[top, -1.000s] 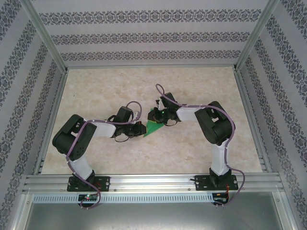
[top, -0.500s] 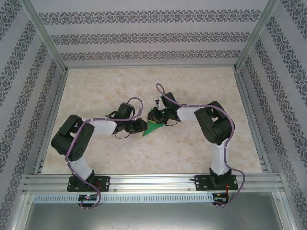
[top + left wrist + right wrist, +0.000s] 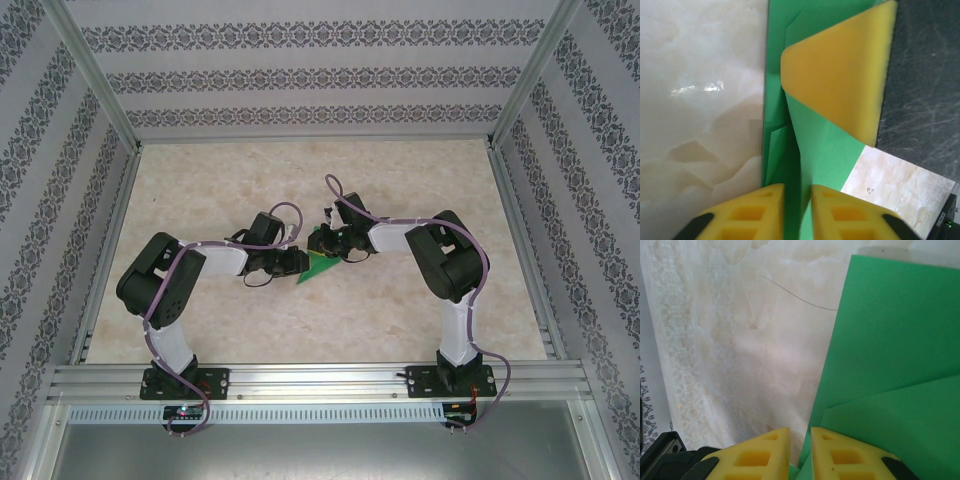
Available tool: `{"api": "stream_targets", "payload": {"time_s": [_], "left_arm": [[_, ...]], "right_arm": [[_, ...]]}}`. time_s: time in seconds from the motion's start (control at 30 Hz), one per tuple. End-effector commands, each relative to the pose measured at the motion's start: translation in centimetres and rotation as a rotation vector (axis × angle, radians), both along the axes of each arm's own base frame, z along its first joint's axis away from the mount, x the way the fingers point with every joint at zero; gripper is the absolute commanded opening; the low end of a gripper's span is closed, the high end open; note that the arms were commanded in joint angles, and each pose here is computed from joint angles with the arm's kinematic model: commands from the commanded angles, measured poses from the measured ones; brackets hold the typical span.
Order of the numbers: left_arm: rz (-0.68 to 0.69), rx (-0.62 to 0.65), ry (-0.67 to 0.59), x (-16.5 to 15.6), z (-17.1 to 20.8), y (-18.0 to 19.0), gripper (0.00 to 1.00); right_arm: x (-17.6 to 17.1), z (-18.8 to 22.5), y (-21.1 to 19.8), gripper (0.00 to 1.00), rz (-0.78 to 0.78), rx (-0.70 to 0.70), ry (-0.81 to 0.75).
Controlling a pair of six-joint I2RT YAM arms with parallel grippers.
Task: Fold a paper plane with a square sheet of paper (pick it up from the middle)
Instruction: Fourth fold the wing at the center of the table.
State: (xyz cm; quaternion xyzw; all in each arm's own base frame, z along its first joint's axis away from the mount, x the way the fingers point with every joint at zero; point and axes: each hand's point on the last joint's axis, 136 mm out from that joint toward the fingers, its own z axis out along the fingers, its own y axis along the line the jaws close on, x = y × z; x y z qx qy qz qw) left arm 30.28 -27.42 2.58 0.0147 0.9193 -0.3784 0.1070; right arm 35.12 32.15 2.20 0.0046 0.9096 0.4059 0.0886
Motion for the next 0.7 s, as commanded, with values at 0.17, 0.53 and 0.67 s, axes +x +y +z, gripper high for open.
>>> {"api": "stream_targets", "payload": {"time_s": [0.17,0.53,0.67], "left_arm": [[0.021,0.005,0.007,0.6,-0.3,0.4,0.04],[0.118,-0.014,0.077,-0.8,-1.5,1.6,0.00],[0.138,-0.068,0.084,-0.6,-1.2,1.4,0.00]], "right_arm": [[0.4,0.3,0.5,0.20,0.001,0.028,-0.009],[2.2,5.8,-2.1,0.31,-0.095,0.074,-0.137],[1.2,6.0,-2.2,0.31,-0.050,0.066,-0.133]]}}
